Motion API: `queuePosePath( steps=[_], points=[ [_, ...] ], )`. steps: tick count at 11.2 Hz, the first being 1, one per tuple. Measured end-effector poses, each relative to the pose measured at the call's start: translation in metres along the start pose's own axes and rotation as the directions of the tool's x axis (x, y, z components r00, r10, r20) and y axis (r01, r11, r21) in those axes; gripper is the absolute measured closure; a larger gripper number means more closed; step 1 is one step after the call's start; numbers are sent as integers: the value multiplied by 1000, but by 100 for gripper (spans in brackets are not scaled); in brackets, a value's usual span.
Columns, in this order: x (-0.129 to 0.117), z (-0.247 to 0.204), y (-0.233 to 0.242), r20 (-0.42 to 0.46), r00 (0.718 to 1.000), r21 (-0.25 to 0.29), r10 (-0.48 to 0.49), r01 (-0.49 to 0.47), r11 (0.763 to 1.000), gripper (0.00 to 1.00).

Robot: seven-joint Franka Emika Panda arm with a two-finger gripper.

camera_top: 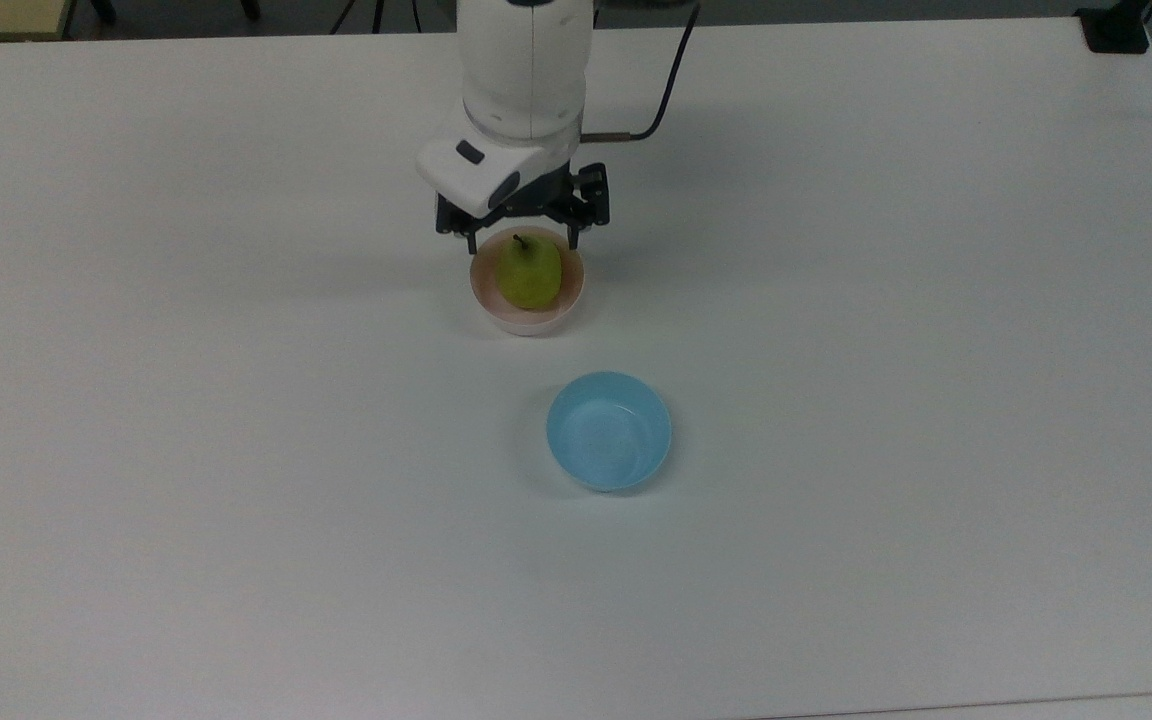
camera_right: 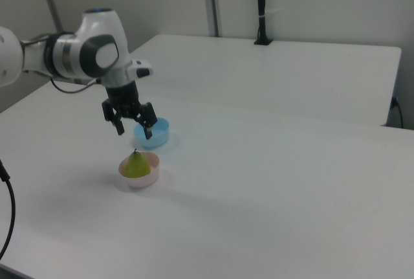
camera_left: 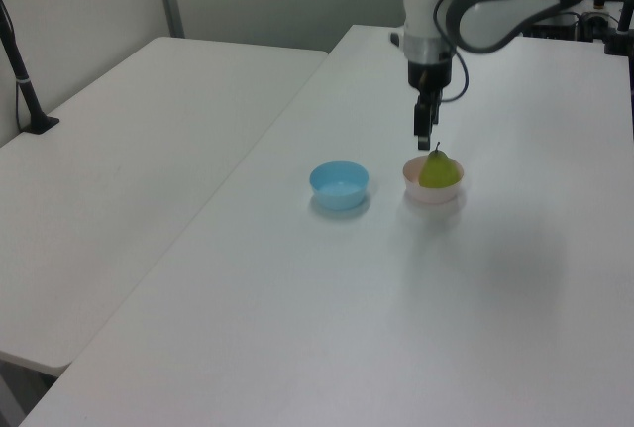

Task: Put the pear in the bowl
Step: 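Open the gripper to release the pear and raise it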

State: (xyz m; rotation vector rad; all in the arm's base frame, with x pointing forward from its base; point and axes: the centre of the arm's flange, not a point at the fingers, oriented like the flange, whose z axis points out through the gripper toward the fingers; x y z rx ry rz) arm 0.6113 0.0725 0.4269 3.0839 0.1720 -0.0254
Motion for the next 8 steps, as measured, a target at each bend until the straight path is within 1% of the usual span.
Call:
queuePosePath(
  steps=[3,6,8],
  points=[
    [-16,-73,24,-32,996,-2,78,-78,997,0],
    [-46,-131,50,-33,990,-1,134,-134,991,0],
    [-54,-156,60,-35,987,-1,155,-155,988,0]
  ],
)
